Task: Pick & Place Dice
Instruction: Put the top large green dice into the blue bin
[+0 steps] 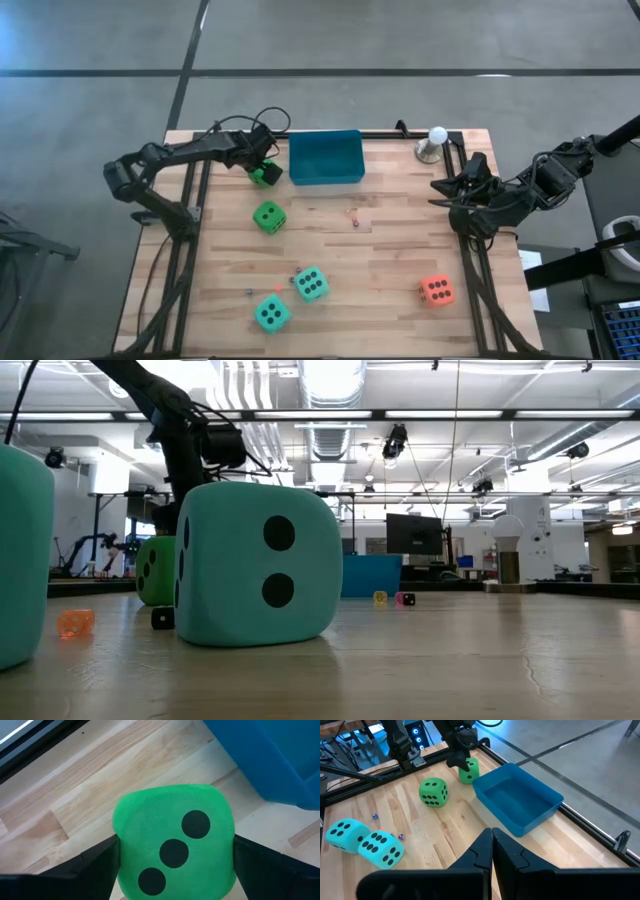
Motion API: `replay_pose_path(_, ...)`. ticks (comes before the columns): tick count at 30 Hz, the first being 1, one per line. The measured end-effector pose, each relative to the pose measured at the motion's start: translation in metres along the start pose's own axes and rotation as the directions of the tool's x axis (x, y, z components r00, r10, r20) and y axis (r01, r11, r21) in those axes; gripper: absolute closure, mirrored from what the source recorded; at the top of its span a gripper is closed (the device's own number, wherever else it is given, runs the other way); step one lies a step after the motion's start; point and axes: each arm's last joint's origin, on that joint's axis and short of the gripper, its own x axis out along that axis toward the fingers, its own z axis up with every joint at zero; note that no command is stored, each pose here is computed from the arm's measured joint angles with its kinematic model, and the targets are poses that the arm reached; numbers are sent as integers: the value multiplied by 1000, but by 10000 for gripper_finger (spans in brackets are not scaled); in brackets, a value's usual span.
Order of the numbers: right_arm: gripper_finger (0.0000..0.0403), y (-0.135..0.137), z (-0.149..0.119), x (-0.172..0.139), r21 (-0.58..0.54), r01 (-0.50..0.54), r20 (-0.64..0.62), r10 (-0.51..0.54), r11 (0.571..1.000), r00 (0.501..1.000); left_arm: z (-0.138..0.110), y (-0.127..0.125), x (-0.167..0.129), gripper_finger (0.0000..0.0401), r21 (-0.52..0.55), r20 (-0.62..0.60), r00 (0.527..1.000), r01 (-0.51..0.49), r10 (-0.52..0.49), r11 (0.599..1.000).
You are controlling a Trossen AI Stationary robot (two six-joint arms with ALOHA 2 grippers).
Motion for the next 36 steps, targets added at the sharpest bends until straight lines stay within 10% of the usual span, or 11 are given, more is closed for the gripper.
replay_pose_path(36,394,0,0,0,0,0,0,0,1000,1000,63,-2,-92,55,149,201,979,-63,33,987)
